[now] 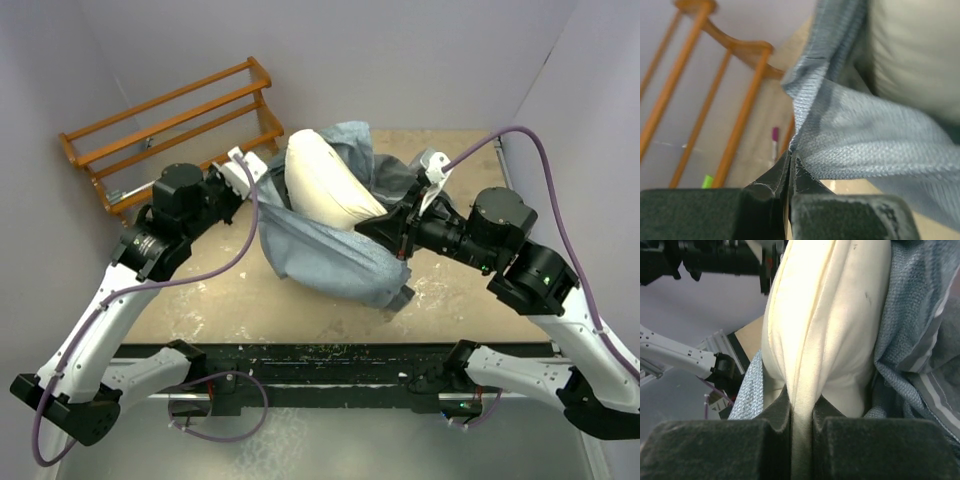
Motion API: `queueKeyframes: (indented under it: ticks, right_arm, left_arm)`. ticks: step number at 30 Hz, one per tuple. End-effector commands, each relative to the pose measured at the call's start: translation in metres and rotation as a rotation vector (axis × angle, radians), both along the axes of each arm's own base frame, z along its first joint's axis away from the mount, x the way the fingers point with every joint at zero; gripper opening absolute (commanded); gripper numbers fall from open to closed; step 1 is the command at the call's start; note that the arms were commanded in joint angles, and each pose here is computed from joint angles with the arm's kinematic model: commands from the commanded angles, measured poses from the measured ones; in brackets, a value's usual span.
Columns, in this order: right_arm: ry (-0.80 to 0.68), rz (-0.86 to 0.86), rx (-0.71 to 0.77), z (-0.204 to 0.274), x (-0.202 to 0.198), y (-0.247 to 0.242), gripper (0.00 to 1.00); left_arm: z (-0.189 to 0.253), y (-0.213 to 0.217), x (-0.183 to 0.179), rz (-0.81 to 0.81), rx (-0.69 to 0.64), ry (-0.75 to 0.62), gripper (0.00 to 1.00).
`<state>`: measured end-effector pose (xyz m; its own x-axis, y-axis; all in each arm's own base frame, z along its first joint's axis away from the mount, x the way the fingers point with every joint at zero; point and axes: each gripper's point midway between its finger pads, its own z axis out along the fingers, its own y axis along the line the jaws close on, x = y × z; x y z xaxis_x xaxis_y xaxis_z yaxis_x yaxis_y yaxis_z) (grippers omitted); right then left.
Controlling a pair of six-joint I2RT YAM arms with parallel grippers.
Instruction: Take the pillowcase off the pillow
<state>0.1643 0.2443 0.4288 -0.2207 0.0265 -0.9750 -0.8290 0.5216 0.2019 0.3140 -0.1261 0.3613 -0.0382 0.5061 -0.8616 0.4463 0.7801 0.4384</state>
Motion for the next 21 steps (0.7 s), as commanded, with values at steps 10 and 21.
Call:
queueKeyframes:
  ticks: [10,21]
  right_arm:
    - [-0.185,0.122,0.218,0.101,0.012,0.046,0.00]
    - [-0.043,0.332,-0.003,0.049,0.036,0.118,0.00]
  left_arm:
    - [0.095,-0.027,-0.107,-0.478,0.013,-0.055,0.91]
    - [0.101,-0.032,-0.131,-0.767,0.335,-0.141,0.93]
